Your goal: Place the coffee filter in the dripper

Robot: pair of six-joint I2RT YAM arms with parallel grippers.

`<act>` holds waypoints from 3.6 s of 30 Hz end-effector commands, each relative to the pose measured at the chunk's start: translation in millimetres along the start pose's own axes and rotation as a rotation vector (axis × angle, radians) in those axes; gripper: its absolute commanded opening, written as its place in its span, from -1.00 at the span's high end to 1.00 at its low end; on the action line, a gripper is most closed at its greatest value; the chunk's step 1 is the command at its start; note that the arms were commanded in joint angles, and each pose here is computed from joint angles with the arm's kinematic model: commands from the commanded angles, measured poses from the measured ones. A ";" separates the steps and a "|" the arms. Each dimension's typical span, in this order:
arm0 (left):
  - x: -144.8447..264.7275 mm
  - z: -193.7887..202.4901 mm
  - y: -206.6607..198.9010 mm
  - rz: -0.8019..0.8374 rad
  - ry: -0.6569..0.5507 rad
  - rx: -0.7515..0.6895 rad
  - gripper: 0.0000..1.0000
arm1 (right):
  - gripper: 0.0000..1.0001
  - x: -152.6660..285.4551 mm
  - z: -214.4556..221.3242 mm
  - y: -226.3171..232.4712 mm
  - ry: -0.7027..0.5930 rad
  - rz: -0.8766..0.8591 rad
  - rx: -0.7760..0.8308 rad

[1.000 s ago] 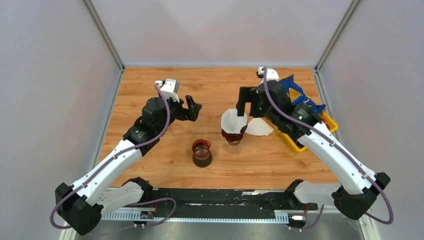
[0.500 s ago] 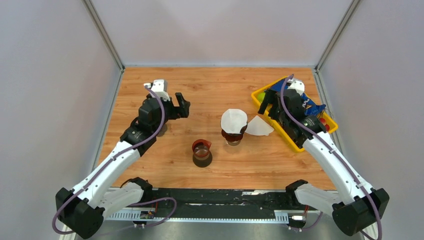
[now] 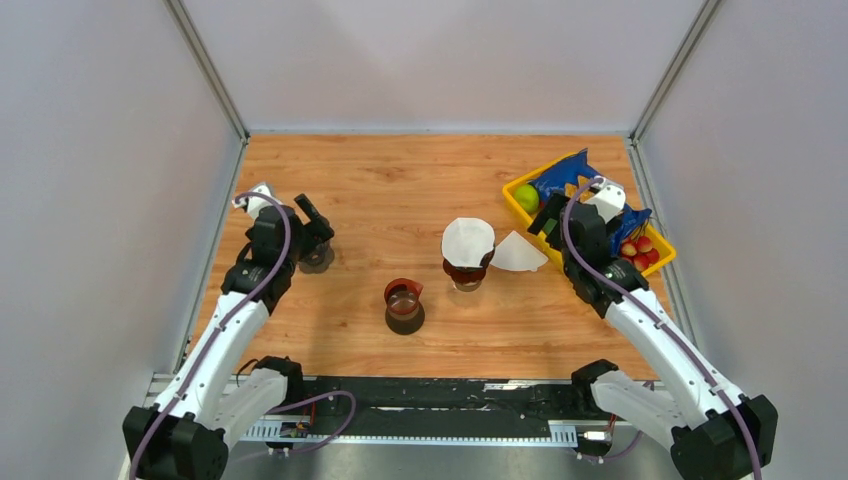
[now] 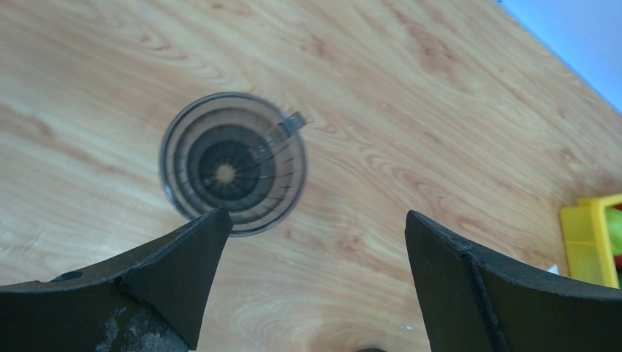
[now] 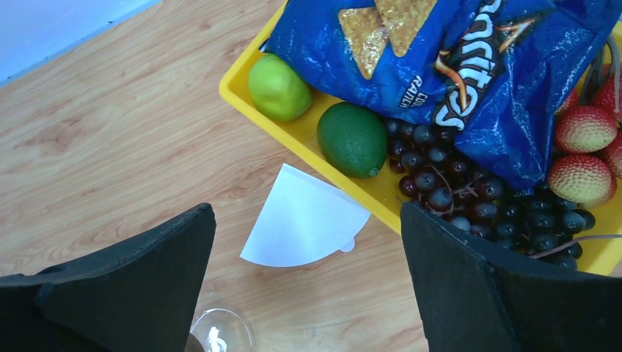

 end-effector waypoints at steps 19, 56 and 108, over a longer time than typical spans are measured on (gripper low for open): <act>0.4 33.4 71.4 -0.260 0.064 0.129 -1.00 | -1.00 -14.7 5.8 14.9 -0.030 -0.081 0.023; -81.2 51.1 104.9 -0.341 0.135 0.277 0.98 | -1.00 -20.6 13.2 18.4 -0.008 -0.097 0.053; 107.6 82.1 -118.3 0.835 0.665 -0.322 0.91 | -1.00 -6.6 -3.6 6.5 -0.088 -0.076 0.039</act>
Point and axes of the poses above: each gripper's point midway between its finger pads, its own x axis back along the fingers, its own y axis along the line the jaws close on, z = x × y, the point moved 1 cm from there along x, back along the fingers, and after that the axes turned 2 degrees about -x, right-handed, at the moved point
